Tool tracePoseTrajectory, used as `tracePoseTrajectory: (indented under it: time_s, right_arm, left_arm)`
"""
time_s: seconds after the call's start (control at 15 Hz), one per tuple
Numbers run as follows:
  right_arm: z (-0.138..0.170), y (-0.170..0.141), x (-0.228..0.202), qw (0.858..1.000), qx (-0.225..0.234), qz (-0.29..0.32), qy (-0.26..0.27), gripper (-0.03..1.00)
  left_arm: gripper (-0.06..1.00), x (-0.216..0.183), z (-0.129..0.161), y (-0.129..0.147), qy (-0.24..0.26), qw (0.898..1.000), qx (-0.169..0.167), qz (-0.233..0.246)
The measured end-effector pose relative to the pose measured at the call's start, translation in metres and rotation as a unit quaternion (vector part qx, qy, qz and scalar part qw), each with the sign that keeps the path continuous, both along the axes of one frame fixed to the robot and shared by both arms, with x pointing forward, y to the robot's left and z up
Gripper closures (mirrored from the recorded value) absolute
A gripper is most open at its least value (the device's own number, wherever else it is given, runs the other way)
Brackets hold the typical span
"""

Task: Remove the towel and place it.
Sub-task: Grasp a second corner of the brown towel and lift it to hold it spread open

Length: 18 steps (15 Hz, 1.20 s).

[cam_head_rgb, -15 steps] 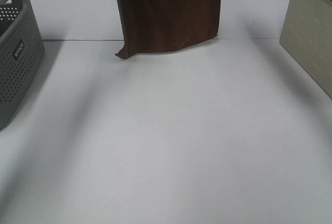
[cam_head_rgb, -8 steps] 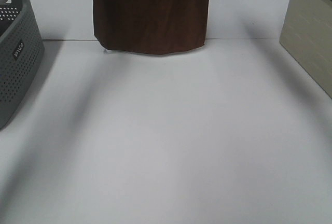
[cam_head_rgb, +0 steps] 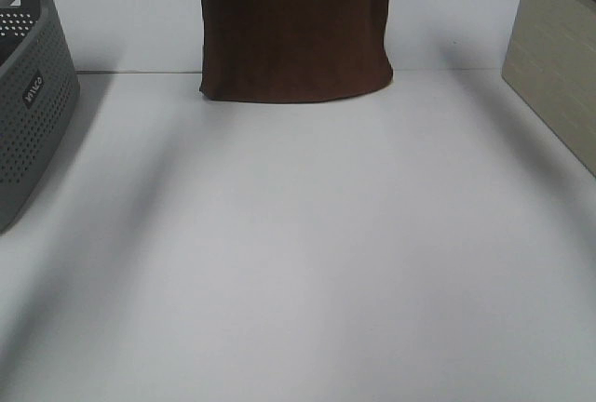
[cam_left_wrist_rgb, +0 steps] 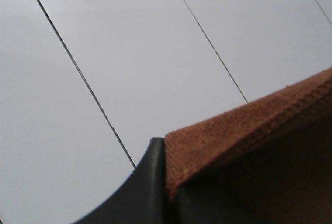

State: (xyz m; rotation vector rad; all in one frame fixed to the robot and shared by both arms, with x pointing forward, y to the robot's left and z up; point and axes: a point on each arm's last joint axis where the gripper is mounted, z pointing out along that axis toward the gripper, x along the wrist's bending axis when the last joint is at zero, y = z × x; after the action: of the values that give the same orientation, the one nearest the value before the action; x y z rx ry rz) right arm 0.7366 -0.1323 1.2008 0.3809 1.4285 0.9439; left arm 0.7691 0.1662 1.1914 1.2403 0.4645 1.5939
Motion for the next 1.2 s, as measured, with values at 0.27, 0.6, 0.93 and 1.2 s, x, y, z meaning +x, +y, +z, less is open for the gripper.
tracePoseTrajectory:
  time_s: [0.27, 0.6, 0.93, 1.2]
  right_arm:
    - [-0.019, 0.000, -0.015, 0.972, 0.039, 0.024, 0.231, 0.96]
    - [-0.014, -0.007, -0.051, 0.911, 0.079, 0.012, 0.405, 0.96]
    - [0.012, -0.016, -0.088, 0.876, 0.109, 0.002, 0.469, 0.96]
    - [0.026, -0.024, -0.118, 0.841, 0.128, -0.014, 0.526, 0.96]
  left_arm:
    - [0.94, 0.002, -0.032, -0.001, 0.239, 0.970, -0.020, 0.038]
    - [0.94, -0.046, -0.016, -0.002, 0.448, 0.894, 0.007, -0.005]
    - [0.94, -0.082, -0.007, 0.001, 0.563, 0.826, -0.005, -0.013]
    - [0.94, -0.106, 0.006, 0.003, 0.589, 0.807, -0.045, -0.028]
